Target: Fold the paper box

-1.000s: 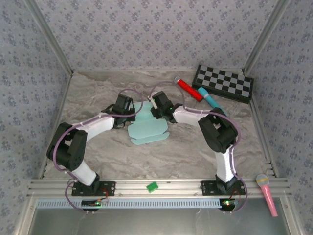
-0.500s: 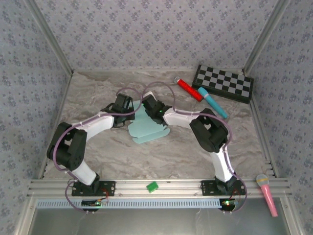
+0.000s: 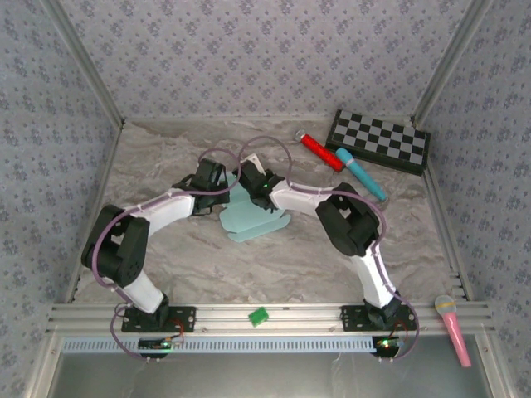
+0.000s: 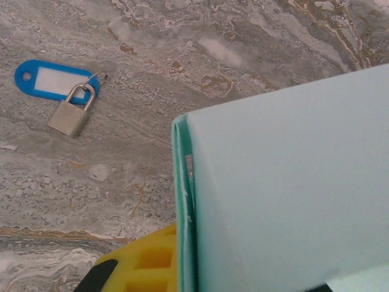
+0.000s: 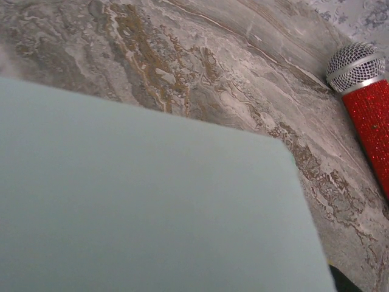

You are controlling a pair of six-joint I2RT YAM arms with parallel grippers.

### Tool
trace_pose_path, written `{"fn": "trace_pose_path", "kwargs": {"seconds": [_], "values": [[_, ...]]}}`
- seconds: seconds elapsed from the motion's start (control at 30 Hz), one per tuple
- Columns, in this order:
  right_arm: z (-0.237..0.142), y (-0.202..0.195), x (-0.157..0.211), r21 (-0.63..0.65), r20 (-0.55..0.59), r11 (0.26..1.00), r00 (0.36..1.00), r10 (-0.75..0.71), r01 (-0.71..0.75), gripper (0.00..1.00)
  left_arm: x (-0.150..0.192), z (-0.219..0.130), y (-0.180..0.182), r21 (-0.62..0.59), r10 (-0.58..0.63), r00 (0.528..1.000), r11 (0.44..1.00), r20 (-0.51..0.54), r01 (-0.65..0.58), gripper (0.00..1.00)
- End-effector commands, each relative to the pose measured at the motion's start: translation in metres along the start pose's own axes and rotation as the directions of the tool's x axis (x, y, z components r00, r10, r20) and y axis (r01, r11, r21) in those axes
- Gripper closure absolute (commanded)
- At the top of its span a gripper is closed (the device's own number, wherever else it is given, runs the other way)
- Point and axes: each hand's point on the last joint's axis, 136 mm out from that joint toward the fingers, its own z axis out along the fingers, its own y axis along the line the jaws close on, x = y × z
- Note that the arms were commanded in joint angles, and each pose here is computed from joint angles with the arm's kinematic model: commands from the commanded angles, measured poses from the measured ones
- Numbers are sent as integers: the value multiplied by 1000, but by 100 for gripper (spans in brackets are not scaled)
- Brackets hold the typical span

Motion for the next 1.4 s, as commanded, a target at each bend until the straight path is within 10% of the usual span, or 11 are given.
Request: {"fn": "trace_pose_path", "kwargs": {"seconds": [0.0,0.67,1.37], "values": [[21,-33,55,187,-183,973,978,-99,133,74,-21,-12,-23,74,16,999,997,38,-19,100],[-3,9,27,-185,-58,983,998,-21,10,61,-16,-4,-25,84,11,1000,996,17,-12,100],[6,-9,47,-95,-151,995,988,-19,4,73,-17,-6,-24,77,20,1000,997,17,-21,100]]}}
